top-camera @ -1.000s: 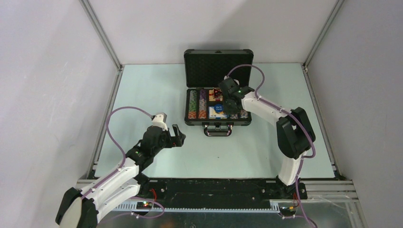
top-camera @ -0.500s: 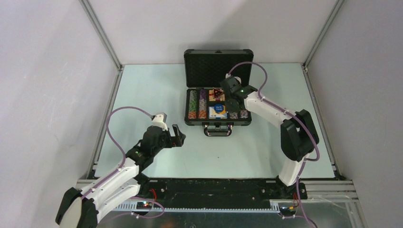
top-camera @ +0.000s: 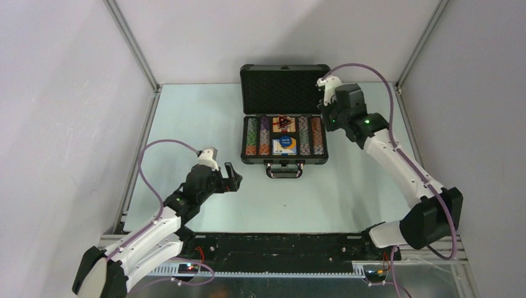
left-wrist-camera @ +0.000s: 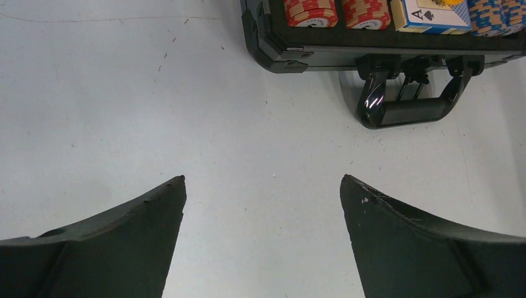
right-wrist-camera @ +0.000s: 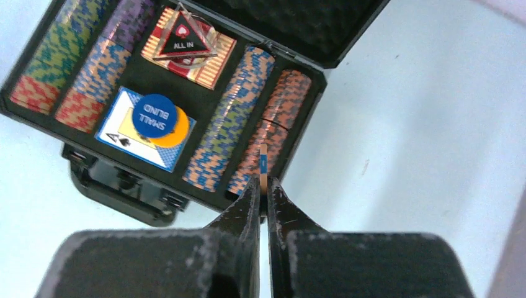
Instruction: Pack up texas hold em set
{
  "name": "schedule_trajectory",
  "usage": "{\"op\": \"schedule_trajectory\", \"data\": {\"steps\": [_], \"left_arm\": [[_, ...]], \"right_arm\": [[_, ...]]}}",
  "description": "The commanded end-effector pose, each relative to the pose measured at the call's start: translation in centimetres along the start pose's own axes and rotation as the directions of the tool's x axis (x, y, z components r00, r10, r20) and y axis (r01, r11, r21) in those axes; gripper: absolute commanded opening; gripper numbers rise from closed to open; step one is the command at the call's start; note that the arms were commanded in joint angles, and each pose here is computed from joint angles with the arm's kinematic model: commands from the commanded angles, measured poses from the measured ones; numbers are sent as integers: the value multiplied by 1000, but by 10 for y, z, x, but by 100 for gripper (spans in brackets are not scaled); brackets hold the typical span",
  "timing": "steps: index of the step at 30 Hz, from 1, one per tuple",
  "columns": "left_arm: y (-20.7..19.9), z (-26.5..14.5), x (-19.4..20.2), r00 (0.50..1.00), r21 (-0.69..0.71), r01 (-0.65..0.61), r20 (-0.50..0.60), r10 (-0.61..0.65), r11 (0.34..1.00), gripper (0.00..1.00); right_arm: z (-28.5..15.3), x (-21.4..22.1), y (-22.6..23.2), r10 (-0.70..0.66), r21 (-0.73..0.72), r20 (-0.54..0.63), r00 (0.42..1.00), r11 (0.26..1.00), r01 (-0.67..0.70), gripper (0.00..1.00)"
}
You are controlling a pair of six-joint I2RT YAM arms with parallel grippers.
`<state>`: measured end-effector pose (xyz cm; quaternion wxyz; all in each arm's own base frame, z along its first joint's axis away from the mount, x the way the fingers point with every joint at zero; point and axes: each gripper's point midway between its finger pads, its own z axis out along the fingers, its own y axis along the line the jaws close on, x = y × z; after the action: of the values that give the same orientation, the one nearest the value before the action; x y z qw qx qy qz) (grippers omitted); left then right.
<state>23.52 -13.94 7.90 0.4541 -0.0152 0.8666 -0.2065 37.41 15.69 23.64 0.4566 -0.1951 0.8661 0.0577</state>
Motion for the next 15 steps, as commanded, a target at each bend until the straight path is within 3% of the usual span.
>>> {"op": "schedule_trajectory", "data": {"steps": [1,4,8,12,15], "left_arm": [[-3,-1,-12,999,13,-12,46,11,1000,98],[-3,-2,-12,999,14,-10,47,9,1000,98],[-2,-3,-12,999,13,-10,51,9,1000,98],[-2,-2,-11,999,12,-10,48,9,1000,98],[-2,-2,-11,999,9,-10,46,10,1000,98]], "right_arm": [[-10,-4,10,-344,-213,114,932,908,361,1],[-13,9,15,-492,-326,173,853,788,521,0],[-24,50,36,-577,-533,206,790,611,585,0],[-19,78,37,-642,-605,191,743,519,604,0],[-6,87,37,-669,-615,169,724,502,608,0]]}}
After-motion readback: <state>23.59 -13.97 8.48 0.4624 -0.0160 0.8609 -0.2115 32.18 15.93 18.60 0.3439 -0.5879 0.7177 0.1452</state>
